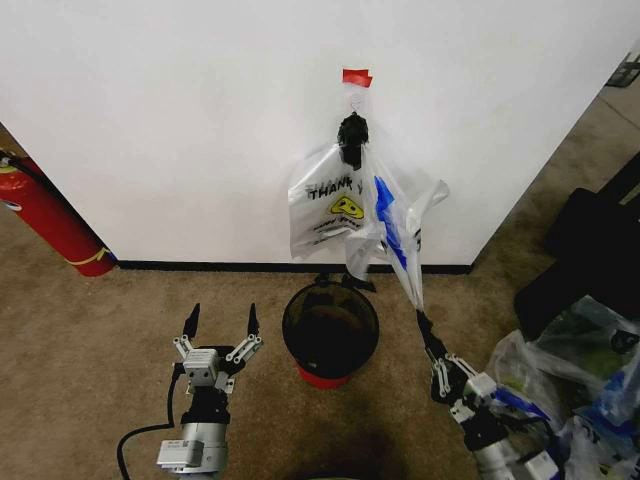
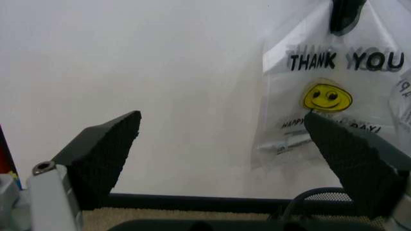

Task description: Pick up the garbage bag from the wall and place it over the trash bin.

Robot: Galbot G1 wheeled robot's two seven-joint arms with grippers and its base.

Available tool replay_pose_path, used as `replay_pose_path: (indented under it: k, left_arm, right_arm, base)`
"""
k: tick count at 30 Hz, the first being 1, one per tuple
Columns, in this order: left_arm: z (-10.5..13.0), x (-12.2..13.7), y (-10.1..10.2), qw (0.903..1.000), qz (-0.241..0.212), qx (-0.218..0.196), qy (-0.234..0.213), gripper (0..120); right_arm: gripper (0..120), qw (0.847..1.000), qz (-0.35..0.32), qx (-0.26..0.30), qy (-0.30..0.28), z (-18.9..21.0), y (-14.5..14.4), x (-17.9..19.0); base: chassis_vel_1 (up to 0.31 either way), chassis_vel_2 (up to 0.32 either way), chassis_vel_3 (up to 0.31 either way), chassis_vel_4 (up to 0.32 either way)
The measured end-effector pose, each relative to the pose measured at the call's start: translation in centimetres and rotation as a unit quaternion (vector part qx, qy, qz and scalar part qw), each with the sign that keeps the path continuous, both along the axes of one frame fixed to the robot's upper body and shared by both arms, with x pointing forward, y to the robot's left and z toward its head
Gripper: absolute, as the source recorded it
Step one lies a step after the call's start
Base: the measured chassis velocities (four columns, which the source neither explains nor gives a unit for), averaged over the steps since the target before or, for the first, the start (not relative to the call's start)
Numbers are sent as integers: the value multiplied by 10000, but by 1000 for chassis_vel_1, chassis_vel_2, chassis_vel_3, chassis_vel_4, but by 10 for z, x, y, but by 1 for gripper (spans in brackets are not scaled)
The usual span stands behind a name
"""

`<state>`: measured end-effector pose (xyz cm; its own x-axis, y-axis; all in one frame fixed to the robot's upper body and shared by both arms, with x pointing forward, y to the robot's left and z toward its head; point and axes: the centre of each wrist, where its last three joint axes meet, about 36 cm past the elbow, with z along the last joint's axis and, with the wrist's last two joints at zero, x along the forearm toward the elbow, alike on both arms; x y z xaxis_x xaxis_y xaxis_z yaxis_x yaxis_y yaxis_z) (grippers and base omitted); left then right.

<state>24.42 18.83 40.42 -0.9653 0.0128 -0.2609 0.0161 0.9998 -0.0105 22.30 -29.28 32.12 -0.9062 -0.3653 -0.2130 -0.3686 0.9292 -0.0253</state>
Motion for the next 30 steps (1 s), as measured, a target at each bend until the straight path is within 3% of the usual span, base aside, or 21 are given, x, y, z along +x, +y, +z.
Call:
replay_pose_path:
  k: [18, 23, 30]
  left_arm:
    - [-7, 0, -2, 9999, -12, 22, 113, 100]
    - [-4, 1, -4, 9999, -54, 0, 95, 100]
    - [10, -1, -5, 9995, -282, -62, 81, 100]
  right_arm:
    - [0, 9981, -111, -591, -150, -48, -24, -32]
    - [0, 9983, -150, -510, -256, -38, -16, -20]
    - [0, 9980, -246, -48, -577, 9, 23, 27]
  base:
    - [0, 0, 0, 0]
    - [0, 0, 0, 0]
    - [0, 0, 0, 0]
